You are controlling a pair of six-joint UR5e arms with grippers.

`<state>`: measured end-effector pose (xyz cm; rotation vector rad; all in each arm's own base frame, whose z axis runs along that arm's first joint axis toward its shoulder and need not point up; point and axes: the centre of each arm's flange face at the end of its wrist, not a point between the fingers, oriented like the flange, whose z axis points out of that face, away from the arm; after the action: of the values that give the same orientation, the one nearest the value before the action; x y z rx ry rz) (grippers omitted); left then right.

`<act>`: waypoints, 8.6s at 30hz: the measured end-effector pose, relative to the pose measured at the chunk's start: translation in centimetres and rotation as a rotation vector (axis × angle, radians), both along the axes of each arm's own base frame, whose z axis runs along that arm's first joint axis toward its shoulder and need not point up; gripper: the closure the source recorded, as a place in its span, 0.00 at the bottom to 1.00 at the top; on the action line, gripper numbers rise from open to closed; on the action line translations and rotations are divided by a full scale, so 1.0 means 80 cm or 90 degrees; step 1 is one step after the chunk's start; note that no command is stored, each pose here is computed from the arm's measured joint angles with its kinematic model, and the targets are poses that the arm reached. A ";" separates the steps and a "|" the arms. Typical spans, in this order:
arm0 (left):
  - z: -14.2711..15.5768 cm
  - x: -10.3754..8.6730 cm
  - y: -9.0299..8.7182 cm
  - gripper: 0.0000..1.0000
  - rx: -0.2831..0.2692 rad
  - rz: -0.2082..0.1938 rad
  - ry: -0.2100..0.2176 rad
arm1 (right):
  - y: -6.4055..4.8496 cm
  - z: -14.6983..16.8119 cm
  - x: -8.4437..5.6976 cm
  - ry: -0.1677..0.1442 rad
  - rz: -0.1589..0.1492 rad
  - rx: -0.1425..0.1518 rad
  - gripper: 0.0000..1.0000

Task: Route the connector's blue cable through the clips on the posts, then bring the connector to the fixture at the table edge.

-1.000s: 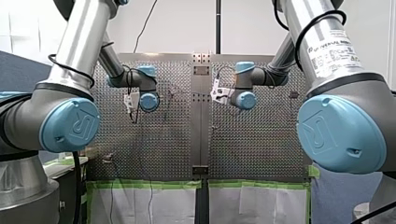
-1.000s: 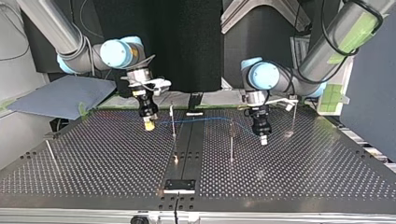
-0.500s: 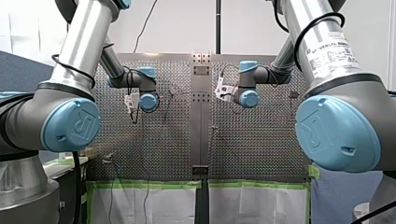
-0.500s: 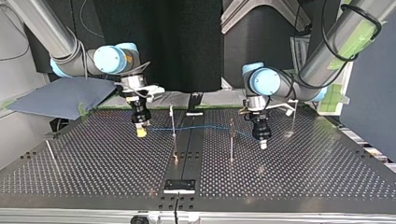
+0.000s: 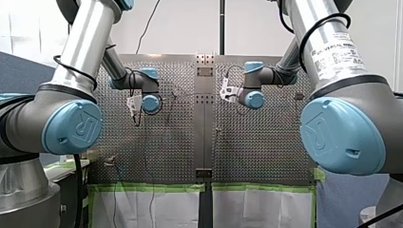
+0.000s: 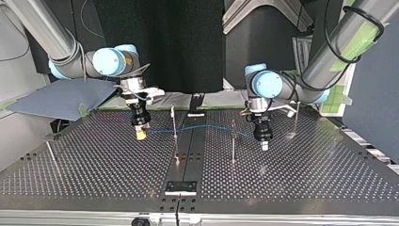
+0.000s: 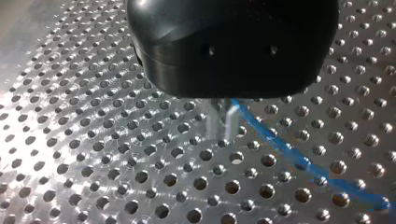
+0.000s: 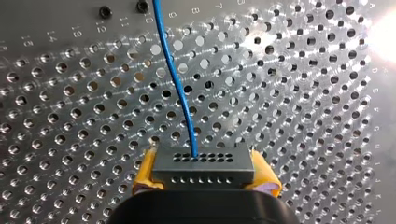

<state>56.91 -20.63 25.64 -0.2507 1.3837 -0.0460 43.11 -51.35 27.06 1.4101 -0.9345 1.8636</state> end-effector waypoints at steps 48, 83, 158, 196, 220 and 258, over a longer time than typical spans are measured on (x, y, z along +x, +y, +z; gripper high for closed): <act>0.004 -0.092 -0.004 0.00 -0.125 -0.144 0.106 | 0.010 -0.004 0.007 0.013 0.011 0.018 1.00; 0.066 -0.177 -0.029 0.00 -0.129 -0.219 0.085 | 0.014 -0.005 0.010 0.014 0.015 0.019 1.00; 0.040 -0.188 -0.051 0.00 -0.002 -0.207 0.105 | 0.016 -0.006 0.012 0.013 0.025 0.024 1.00; 0.054 -0.203 -0.092 0.00 -0.009 -0.260 0.089 | 0.017 -0.008 0.012 0.017 0.025 0.033 1.00; 0.078 -0.202 -0.208 0.00 0.040 -0.255 0.073 | 0.019 -0.008 0.013 0.017 0.027 0.032 1.00; 0.045 -0.162 -0.177 0.00 0.025 -0.052 0.117 | 0.019 -0.009 0.013 0.021 0.026 0.035 1.00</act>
<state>43.94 -34.75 29.24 -0.1689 1.5756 -0.0648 44.12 -49.82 26.34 1.4991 -0.9532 1.8511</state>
